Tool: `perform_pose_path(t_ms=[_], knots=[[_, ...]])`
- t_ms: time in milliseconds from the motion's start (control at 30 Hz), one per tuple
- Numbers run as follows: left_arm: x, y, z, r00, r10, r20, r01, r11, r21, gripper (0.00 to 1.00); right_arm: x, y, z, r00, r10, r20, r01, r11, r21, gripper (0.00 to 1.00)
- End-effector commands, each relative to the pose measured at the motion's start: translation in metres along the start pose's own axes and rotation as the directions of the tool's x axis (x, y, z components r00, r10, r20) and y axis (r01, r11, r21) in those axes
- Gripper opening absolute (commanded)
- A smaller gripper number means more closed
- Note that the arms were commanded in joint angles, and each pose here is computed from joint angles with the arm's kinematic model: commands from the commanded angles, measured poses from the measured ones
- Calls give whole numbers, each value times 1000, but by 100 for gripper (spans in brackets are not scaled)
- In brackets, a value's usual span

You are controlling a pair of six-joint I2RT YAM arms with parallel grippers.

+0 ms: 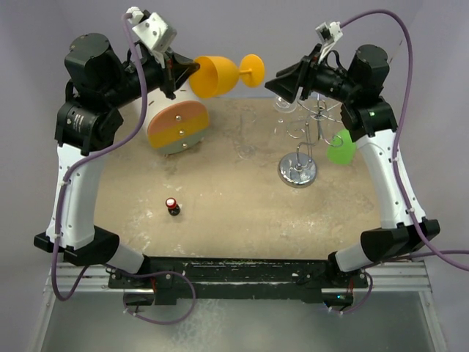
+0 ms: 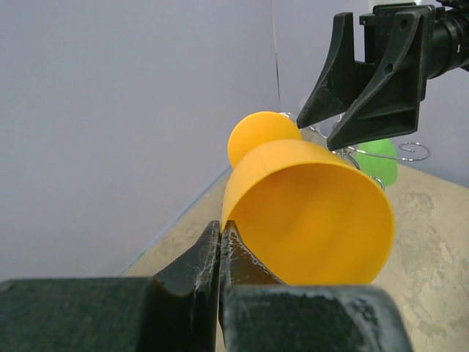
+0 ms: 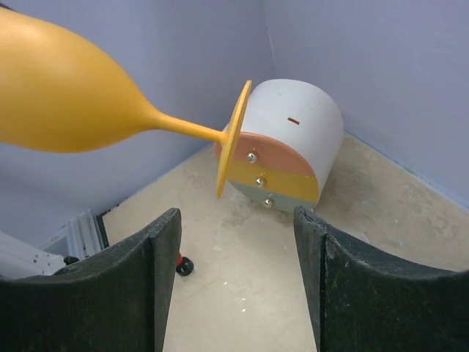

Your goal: Place the wine glass upside down on the wine glass rack

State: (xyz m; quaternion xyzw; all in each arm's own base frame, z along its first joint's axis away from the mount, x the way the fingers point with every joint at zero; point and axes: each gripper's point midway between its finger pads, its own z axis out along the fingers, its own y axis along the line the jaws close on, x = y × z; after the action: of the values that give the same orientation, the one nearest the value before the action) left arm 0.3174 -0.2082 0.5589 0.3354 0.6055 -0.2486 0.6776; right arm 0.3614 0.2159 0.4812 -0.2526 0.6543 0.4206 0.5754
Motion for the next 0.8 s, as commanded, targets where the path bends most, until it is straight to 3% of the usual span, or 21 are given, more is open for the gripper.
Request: perform_pose_path(t_ms=[0,767], knots=[[-22,-3,-6,997,10,77,-11,1000,10,0,-32,15,0,995,-24,92,27,999,-31,65],[-17,-8,0,997,20,77,-24,998,53,0,-29,18,16,990,96,106,-92,995,-49,38]])
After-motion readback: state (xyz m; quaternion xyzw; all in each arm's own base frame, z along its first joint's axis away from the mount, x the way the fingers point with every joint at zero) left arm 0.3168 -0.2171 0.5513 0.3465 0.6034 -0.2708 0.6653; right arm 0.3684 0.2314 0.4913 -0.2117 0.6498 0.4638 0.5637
